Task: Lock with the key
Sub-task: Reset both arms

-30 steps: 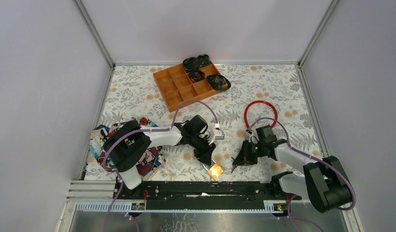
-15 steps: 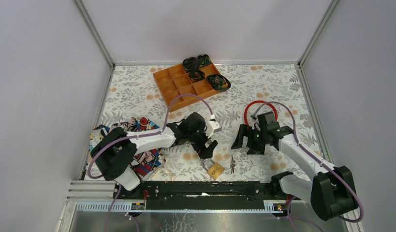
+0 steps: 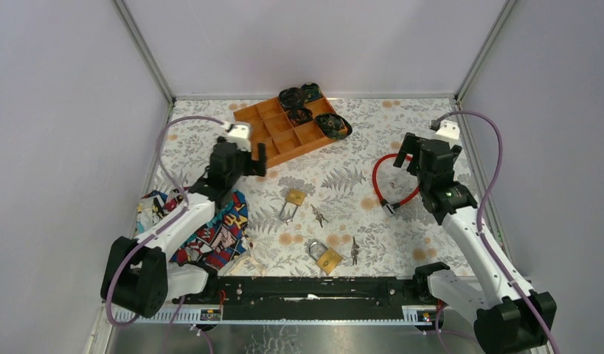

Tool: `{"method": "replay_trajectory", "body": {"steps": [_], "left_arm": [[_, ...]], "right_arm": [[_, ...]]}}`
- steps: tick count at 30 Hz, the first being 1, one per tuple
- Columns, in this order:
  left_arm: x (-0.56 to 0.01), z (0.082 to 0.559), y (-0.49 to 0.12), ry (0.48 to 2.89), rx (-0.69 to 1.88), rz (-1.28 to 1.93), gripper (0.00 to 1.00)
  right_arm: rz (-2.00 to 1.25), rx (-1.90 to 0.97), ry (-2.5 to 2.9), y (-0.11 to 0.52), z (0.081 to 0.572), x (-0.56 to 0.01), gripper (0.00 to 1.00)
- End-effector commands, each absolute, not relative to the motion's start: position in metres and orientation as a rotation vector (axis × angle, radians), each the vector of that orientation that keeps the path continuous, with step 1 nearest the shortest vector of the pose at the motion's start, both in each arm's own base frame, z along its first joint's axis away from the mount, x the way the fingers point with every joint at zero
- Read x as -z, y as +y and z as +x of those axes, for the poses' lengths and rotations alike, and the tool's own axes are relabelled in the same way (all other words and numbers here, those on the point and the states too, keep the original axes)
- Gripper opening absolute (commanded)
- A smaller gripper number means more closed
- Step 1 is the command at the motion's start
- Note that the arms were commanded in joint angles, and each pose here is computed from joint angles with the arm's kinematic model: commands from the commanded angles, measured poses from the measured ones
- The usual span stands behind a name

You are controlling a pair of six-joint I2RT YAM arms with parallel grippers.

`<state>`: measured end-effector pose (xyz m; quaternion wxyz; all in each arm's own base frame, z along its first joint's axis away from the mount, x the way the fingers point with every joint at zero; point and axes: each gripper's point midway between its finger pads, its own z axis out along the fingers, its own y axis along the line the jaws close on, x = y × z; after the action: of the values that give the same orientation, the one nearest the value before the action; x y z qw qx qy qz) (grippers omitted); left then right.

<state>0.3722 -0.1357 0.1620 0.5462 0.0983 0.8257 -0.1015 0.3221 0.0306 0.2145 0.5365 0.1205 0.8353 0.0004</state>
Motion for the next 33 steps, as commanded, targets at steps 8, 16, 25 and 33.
{"method": "replay_trajectory", "body": {"steps": [8,16,25,33], "left_arm": [[-0.149,0.347,0.011,1.757,-0.004,-0.259,0.98],[-0.135,0.329,0.010,1.741,0.025,-0.237,0.98],[-0.109,0.312,0.001,1.757,0.089,-0.234,0.99],[-0.101,0.309,-0.007,1.769,0.120,-0.177,0.99]], "right_arm": [[0.823,0.418,1.769,-0.057,0.282,-0.185,1.00],[0.811,0.456,1.830,-0.061,0.263,-0.164,1.00],[0.575,0.241,1.871,-0.036,0.249,-0.137,1.00],[0.651,0.163,1.728,-0.042,0.235,-0.130,1.00]]}}
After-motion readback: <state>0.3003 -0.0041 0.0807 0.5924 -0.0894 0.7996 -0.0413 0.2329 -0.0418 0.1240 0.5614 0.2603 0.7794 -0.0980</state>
